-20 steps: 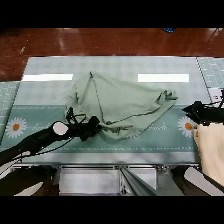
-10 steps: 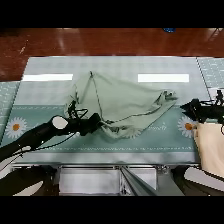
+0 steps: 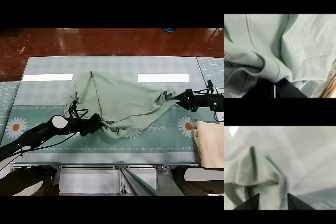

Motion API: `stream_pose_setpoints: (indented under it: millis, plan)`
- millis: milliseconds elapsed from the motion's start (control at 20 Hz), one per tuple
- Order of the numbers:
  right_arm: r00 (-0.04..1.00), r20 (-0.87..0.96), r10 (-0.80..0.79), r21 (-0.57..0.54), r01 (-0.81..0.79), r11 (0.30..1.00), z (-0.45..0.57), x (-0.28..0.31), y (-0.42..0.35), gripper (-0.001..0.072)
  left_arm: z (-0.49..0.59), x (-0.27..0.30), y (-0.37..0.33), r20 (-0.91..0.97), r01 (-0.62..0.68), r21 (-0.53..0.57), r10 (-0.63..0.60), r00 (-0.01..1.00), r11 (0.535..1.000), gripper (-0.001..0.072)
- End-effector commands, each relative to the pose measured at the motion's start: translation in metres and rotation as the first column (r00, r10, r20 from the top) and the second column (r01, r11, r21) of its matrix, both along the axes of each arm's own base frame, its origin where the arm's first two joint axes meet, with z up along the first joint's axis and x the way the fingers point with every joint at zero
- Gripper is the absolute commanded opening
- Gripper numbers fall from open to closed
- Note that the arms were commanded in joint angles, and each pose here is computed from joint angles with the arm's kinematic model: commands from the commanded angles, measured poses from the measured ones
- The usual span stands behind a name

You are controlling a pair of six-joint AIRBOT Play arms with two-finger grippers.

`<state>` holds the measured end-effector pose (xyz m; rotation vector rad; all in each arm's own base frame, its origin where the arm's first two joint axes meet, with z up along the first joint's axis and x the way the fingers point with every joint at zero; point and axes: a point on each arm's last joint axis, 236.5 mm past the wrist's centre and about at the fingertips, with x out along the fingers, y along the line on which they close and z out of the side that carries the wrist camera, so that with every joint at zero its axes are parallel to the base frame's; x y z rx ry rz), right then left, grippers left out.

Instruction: Fold the shirts.

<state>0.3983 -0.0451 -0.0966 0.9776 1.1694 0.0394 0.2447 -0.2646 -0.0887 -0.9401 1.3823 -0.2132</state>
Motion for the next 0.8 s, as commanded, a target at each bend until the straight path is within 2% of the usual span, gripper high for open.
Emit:
stream_pose_setpoints:
  millis: [0,50,100,150,200,400,550,650,750]
  plan:
    - [0.998,-0.026,0.05,-0.046,-0.051,0.998,-0.015,0.02,0.019,0.0403,0.001,-0.001,-0.001,-0.003,0.002,-0.005,-0.002,1.0,1.0,0.0021]
    - [0.997,-0.03,0.065,-0.061,-0.067,0.996,-0.017,0.024,0.026,0.0349,0.001,-0.001,-0.001,-0.003,0.001,-0.005,-0.001,1.0,1.0,0.0021]
    - [0.997,-0.031,0.077,-0.065,-0.079,0.995,-0.016,0.027,0.033,0.0347,0.001,0.0,-0.001,-0.002,0.001,-0.005,-0.001,1.0,1.0,0.0021]
    - [0.994,-0.025,0.11,-0.071,-0.112,0.991,-0.012,0.029,0.04,0.022,0.003,0.0,-0.001,0.002,0.002,-0.007,-0.002,1.0,1.0,0.0021]
    - [0.987,-0.021,0.158,-0.067,-0.159,0.985,-0.006,0.029,0.048,0.0021,0.006,0.001,-0.002,0.011,0.002,-0.012,-0.002,1.0,1.0,0.0021]
    - [0.968,0.031,0.25,-0.049,-0.249,0.967,0.035,0.034,0.063,0.0021,0.044,0.025,-0.002,0.136,0.05,-0.045,-0.043,0.99,0.998,0.0021]
    - [0.949,0.191,0.25,-0.146,-0.224,0.964,0.114,0.052,0.056,0.0021,0.114,0.073,0.021,0.315,0.02,-0.095,0.011,0.949,0.995,0.0021]
    - [0.897,0.343,0.279,-0.258,-0.196,0.946,0.197,0.061,0.051,0.0021,0.187,0.107,0.051,0.48,-0.022,-0.127,0.081,0.873,0.992,0.0021]
    - [0.805,0.506,0.311,-0.36,-0.13,0.924,0.295,0.057,0.053,0.0021,0.281,0.131,0.095,0.67,-0.085,-0.147,0.163,0.724,0.985,0.0021]
